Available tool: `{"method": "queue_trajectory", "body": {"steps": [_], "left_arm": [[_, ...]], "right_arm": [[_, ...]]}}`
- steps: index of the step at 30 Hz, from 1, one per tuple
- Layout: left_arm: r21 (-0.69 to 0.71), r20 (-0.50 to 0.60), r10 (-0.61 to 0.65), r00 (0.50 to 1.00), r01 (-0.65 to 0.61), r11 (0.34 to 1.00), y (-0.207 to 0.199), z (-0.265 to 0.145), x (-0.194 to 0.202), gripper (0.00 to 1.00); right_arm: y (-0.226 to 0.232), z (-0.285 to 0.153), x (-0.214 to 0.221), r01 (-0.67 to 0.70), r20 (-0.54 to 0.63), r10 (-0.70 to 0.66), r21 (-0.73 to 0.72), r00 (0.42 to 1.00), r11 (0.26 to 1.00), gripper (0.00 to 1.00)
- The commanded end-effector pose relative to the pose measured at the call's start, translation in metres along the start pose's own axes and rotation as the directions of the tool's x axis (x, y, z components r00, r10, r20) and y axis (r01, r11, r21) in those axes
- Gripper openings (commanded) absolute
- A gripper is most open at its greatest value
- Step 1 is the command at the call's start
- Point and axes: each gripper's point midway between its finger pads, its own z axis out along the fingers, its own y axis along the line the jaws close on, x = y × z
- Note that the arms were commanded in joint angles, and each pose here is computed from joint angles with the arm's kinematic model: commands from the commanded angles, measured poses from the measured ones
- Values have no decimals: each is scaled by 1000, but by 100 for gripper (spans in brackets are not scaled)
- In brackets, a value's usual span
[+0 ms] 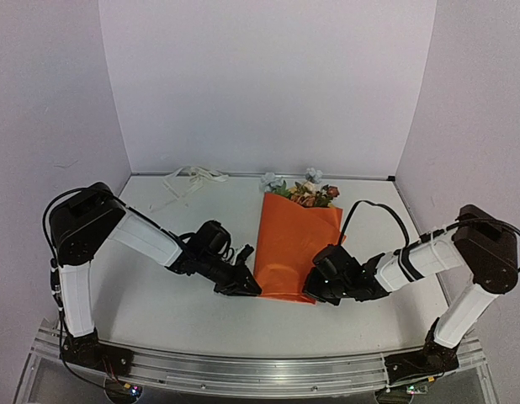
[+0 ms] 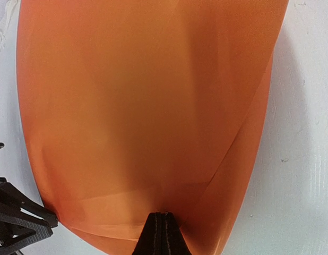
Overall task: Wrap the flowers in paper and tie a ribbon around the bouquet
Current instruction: Press the fold line on the folded bouquet.
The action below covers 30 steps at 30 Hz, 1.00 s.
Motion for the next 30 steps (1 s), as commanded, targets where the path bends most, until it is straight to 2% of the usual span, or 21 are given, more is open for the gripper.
{"method": "queue_trajectory", "body": {"steps": [1,5,11,15,20,23,30], "left_arm": [[-5,26,-55,998,55,998,10,-11,-4,20],[56,25,-94,995,92,994,9,-13,-5,20],[72,26,-119,993,117,991,11,-17,-6,20],[80,44,-63,997,59,995,-4,-25,-13,19],[126,97,64,993,-76,989,-46,-46,-33,21],[163,112,94,989,-111,980,-62,-49,-47,22],[170,90,59,994,-73,983,-47,-27,-67,21]], "right_arm": [[-42,6,16,19,-47,-13,134,999,991,0],[-43,6,16,19,-49,-12,137,999,990,0],[-43,6,16,22,-49,-16,136,999,991,0],[-41,5,15,24,-47,-18,130,999,991,0],[-38,5,14,27,-45,-21,126,999,992,0],[-39,4,14,31,-46,-25,129,999,991,0],[-41,3,16,36,-52,-29,132,998,991,0]]}}
